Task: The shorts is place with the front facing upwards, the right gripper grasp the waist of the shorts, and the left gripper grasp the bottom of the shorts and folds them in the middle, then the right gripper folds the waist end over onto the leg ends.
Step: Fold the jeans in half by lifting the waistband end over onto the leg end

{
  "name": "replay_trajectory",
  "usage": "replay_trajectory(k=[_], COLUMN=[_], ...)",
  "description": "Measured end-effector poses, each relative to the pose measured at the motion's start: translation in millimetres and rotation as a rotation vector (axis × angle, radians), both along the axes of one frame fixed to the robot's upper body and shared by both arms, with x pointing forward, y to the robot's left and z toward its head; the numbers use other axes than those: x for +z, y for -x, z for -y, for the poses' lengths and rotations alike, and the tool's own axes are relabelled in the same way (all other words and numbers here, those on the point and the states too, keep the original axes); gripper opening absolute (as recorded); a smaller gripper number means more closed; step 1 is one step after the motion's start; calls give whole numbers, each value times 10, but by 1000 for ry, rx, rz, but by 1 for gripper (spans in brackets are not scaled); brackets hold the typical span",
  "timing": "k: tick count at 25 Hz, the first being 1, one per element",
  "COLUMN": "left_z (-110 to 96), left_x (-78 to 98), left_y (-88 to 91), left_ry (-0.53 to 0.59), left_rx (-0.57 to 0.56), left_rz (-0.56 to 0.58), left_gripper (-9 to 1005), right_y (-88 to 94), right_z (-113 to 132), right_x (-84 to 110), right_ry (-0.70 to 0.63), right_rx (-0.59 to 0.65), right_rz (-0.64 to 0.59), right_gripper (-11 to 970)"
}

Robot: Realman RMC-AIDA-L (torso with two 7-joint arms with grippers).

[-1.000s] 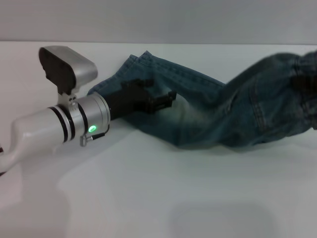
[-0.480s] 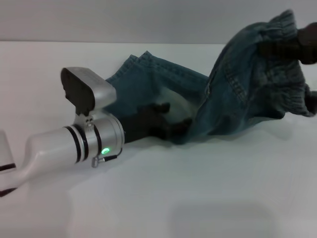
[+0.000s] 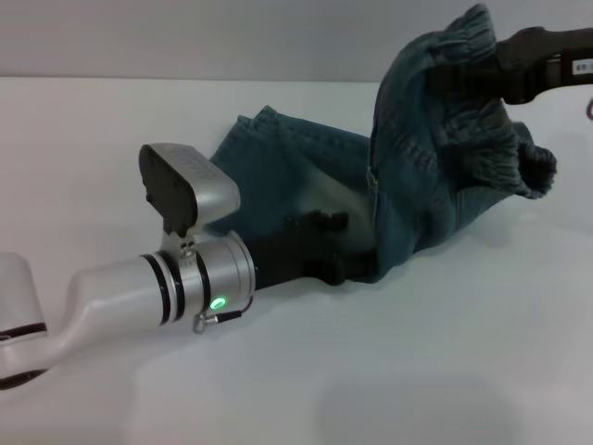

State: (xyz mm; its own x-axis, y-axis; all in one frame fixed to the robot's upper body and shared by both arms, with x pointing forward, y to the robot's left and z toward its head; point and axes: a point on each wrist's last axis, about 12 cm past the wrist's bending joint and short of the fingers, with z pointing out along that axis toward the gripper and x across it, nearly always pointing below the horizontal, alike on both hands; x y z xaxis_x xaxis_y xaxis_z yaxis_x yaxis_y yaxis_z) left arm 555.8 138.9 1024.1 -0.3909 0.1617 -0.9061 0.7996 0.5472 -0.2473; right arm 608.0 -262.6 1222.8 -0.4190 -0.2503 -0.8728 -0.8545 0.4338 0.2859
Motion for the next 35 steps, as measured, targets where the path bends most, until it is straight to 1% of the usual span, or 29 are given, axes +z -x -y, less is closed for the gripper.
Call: replay_trajectory(k=[1,12,17,27,31,35], left_z=[23,193,252,344,301,66], left_x=[3,13,18,17,11,-17], left_y=[12,135,184,278,261,158], left_ry=[7,48,68,100,106,95], left_rx=[-5,-62,-78,-86,-59,25], left_rz=[-2,-17,-24,-35,-33,-21], left_gripper=[798,798,798,798,798,798], right_y=[-23,-87,-107,-111,-102,-86], right_z=[-48,-254,-313,-409,-412,-367], right_x=[5,47,45,15,-23,-55], right_ry=[-3,5,-1,28,32,35], right_rx=[14,80,98,130,140,132], right_rz=[-3,-7,-18,-23,-30,-35], right_gripper=[61,61,61,62,62,62])
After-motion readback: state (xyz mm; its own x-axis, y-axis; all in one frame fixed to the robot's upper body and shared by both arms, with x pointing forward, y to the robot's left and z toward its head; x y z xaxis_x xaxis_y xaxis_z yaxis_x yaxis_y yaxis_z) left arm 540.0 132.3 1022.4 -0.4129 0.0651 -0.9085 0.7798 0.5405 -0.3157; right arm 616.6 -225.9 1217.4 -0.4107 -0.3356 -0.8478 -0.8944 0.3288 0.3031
